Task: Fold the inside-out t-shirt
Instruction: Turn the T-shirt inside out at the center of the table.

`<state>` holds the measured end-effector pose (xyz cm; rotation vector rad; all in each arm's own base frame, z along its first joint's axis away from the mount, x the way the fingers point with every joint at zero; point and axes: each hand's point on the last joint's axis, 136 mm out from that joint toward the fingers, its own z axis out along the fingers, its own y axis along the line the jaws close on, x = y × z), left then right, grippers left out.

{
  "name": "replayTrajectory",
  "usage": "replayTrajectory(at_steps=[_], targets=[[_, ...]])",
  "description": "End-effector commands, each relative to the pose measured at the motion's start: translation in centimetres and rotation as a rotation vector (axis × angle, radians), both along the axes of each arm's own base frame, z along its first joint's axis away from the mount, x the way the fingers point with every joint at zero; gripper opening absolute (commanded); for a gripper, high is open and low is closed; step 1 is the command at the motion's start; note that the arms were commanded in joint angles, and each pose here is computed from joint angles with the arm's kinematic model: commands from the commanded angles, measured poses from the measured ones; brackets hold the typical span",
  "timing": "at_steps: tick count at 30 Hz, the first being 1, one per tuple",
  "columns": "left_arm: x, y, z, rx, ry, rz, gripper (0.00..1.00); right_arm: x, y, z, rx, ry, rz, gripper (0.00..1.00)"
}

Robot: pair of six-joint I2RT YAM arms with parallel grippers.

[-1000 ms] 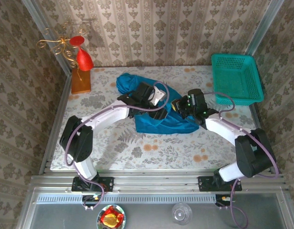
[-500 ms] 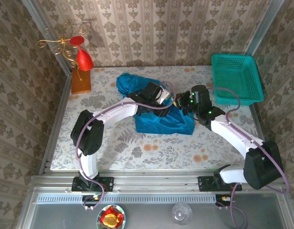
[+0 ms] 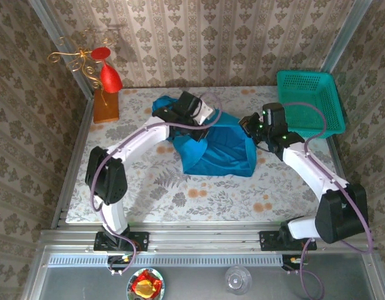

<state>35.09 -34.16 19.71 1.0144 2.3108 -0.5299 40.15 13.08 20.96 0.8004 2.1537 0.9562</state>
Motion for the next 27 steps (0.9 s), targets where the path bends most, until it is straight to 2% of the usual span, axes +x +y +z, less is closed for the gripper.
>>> replayTrajectory(at_steps=[1,6,9,14,17,20,24,27], targets=[[-1.7,1.8,3.4,0.023,0.009,-0.042,0.0,-0.2,0.7,-2.4,-0.135,0.023,0.161,0.07],[-2.6,2.1,3.9,0.051,0.058,-0.07,0.0,-2.8,2.5,-3.6,-0.181,0.029,0.31,0.25],[-2.8,2.4,3.6,0.063,0.075,-0.072,0.0,-5.1,3.1,-2.8,-0.278,-0.011,0.372,0.34],[-2.9,2.4,3.8,0.052,0.082,-0.067,0.0,-8.4,6.0,-2.6,-0.413,-0.142,0.53,0.38],[-3.2,2.0,4.5,0.024,0.077,-0.086,0.0,-10.0,9.0,-4.0,-0.485,-0.224,0.64,0.33],[-3.7,1.9,5.4,0.002,0.072,-0.102,0.0,-10.3,11.6,-6.3,-0.54,-0.269,0.699,0.24],[-4.2,2.2,6.7,-0.009,0.06,-0.105,0.0,-8.0,13.6,-9.2,-0.539,-0.332,0.637,0.09],[-5.5,2.0,7.8,-0.005,0.047,-0.137,0.0,-5.7,14.5,-10.2,-0.581,-0.362,0.594,0.08]])
